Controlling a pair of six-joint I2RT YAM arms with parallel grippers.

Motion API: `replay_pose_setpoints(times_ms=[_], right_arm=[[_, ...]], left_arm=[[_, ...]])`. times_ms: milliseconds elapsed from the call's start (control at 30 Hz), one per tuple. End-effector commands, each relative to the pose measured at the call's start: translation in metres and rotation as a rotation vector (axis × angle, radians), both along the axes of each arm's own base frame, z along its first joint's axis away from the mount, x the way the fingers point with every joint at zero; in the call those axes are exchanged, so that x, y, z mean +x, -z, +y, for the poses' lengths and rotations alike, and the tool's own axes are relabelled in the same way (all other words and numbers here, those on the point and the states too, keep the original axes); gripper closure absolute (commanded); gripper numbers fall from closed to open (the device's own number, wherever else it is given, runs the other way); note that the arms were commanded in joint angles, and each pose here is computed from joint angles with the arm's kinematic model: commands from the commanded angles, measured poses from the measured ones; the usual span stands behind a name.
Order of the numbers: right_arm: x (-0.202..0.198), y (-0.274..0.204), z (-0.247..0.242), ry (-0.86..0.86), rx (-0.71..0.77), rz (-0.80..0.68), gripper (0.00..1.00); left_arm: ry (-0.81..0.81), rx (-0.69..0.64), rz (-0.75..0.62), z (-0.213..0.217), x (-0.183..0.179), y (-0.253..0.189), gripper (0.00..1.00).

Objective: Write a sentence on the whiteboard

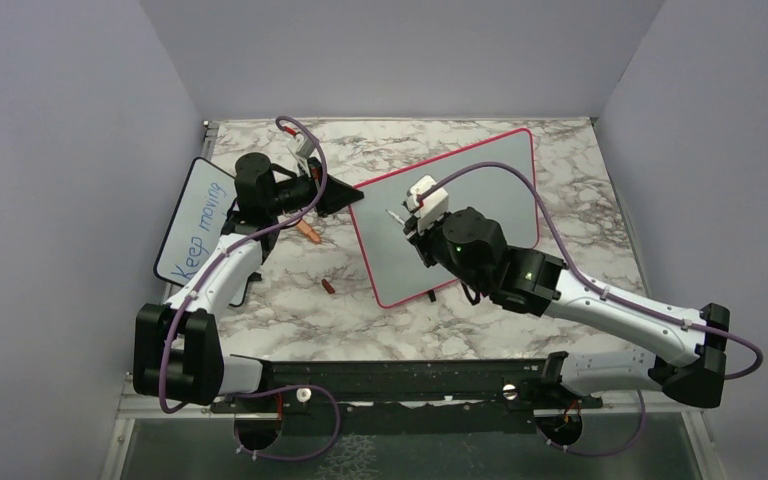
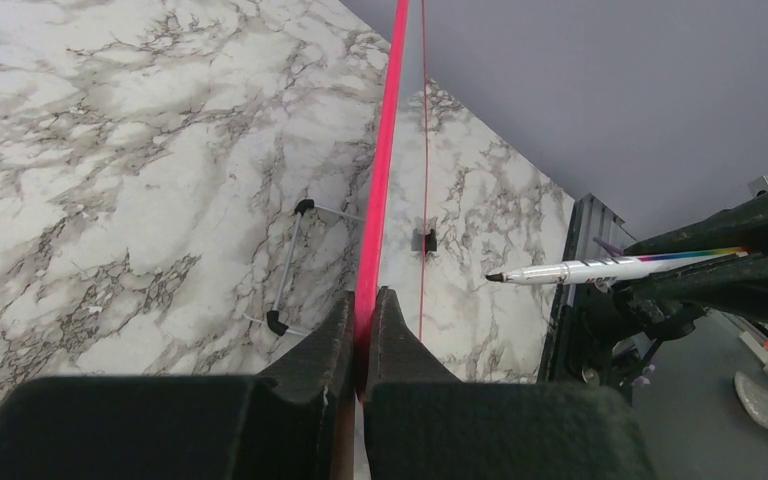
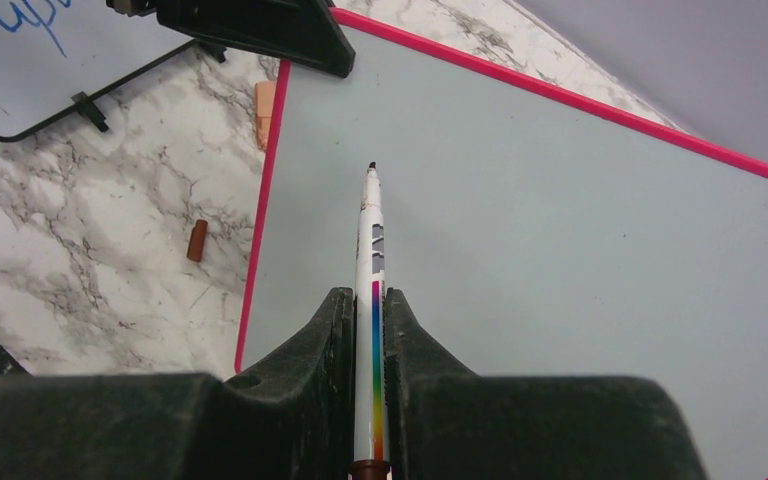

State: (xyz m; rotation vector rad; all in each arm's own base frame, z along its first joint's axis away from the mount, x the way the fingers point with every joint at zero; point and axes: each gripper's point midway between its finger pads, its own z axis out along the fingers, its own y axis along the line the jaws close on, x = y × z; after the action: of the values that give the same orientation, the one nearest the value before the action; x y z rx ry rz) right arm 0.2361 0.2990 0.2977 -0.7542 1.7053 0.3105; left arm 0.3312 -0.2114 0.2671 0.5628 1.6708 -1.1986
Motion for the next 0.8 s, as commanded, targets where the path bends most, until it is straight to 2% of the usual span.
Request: replay_pose_setpoints(times_ms=[0, 767], right_arm=[[0.004, -0.008, 0.007, 0.025, 0.015, -0.044, 1.00], [0.010, -0.012, 0.048, 0.043, -0.101, -0.136, 1.00]], left_arm=[[-0.028, 0.044, -0.018, 0.004, 0.007, 0.016, 1.00], [-0.074, 0.046, 0.006, 0.008, 0.012, 0.017, 1.00]])
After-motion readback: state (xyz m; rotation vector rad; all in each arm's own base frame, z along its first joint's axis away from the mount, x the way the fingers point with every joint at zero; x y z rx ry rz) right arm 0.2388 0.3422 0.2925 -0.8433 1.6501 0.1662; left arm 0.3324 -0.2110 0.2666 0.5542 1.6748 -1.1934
